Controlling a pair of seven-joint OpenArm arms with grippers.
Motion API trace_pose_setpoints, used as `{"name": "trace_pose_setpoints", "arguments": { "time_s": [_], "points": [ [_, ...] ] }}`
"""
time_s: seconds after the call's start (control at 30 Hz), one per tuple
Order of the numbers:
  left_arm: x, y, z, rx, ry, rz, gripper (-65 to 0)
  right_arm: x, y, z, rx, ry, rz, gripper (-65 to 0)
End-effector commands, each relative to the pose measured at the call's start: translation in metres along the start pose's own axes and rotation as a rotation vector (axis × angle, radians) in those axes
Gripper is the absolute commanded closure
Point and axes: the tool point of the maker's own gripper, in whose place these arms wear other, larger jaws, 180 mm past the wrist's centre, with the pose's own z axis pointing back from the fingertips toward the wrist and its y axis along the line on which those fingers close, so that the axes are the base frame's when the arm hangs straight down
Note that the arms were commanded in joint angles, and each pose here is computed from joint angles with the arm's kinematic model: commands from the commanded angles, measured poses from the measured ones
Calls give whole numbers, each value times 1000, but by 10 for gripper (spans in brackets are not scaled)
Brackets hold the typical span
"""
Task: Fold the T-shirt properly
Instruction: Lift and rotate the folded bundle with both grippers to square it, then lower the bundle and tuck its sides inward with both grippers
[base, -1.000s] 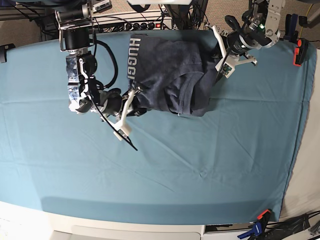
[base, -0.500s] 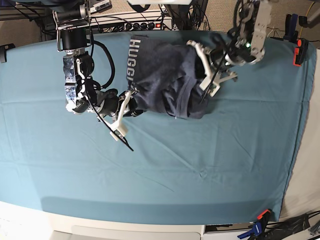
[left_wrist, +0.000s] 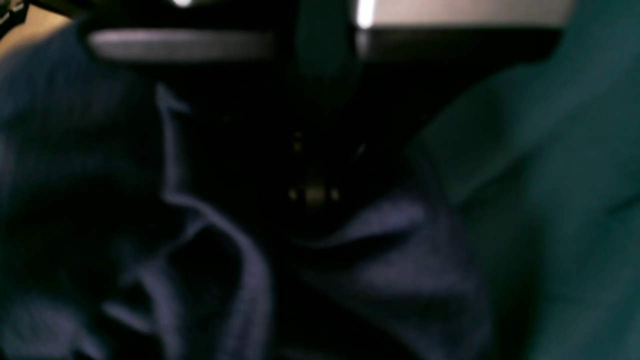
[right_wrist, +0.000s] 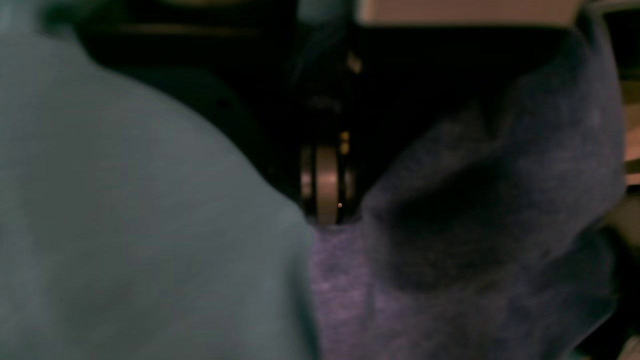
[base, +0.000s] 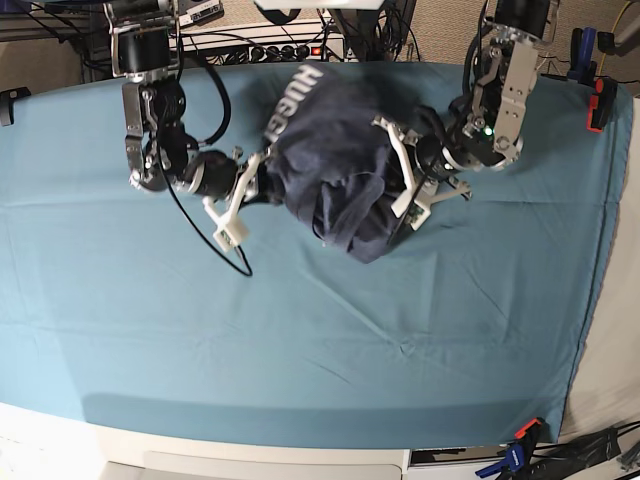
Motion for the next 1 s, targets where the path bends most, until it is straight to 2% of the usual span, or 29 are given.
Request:
{"name": "trace_pose_setpoints", "arguments": {
  "time_s": [0.0,0.2,0.47,0.8,0.97],
  "points": [
    [14,10,3,33,-33,-17,0,-85,-11,8,-80,353,13,0],
    [36,26,1,69,-67,-46,0,-101,15,10,-29,352,16,0],
    [69,42,3,97,-118,-77,0,-87,40,20,-18,296,98,0],
    [69,49,6,115,-102,-91,0,-64,44,23,-34,241,155,0],
    [55,66,13,154,-40,-109,0,-59,26,25,-127,246,168,0]
  ]
}}
